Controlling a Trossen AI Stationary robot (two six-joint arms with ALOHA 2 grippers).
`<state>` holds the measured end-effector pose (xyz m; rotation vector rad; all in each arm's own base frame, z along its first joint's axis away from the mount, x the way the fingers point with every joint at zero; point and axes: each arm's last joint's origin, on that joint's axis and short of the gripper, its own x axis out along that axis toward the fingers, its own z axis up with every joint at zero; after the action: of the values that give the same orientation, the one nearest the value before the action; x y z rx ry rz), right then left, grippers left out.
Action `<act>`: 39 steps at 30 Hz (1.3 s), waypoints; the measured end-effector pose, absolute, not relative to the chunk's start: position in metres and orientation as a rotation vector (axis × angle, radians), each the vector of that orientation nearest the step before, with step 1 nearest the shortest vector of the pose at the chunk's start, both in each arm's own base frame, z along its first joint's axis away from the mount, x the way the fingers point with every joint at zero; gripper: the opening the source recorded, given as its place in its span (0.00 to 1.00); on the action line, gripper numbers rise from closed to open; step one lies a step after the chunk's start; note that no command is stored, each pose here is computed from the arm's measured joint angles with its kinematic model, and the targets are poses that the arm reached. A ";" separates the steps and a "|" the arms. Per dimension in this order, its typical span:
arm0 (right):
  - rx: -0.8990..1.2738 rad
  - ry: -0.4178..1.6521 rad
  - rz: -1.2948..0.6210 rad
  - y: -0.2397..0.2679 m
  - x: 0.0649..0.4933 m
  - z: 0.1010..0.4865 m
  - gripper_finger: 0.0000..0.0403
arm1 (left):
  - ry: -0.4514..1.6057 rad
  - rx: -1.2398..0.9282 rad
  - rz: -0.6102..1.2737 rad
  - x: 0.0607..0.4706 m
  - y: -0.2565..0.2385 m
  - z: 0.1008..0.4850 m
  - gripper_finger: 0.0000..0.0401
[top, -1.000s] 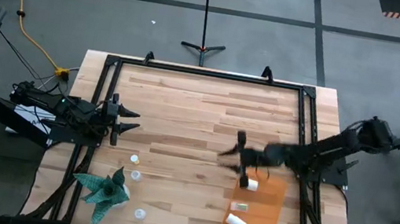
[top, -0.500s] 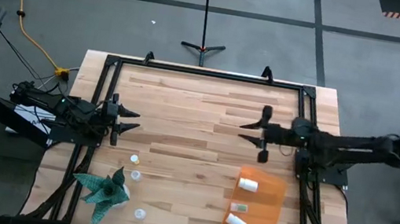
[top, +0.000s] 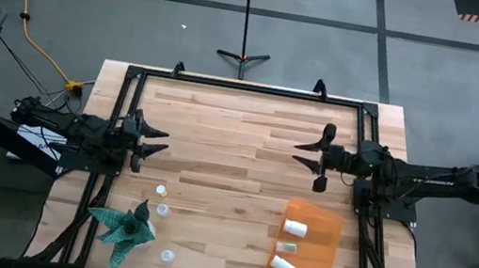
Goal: Pick and place pill bottles into a basket
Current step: Put the yellow medicine bottle into the orange bin
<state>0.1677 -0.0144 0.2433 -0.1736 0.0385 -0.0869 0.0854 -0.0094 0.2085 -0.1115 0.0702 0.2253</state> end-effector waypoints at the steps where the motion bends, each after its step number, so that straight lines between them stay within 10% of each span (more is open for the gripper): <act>1: -0.183 0.040 -0.095 -0.015 0.168 0.243 0.29 | 0.063 -0.110 0.216 0.087 -0.010 0.210 0.50; 14: -0.200 0.047 -0.155 -0.016 0.168 0.243 0.29 | 0.342 -0.181 -0.128 0.109 -0.027 0.189 0.70; 39: -0.143 -0.026 -0.128 -0.018 0.132 0.212 0.23 | 0.672 -0.219 -0.175 0.120 -0.034 0.160 0.71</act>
<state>0.1324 -0.0182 0.2121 -0.1433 -0.0260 -0.1280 0.1201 -0.0336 0.1597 -0.2189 0.6723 -0.1745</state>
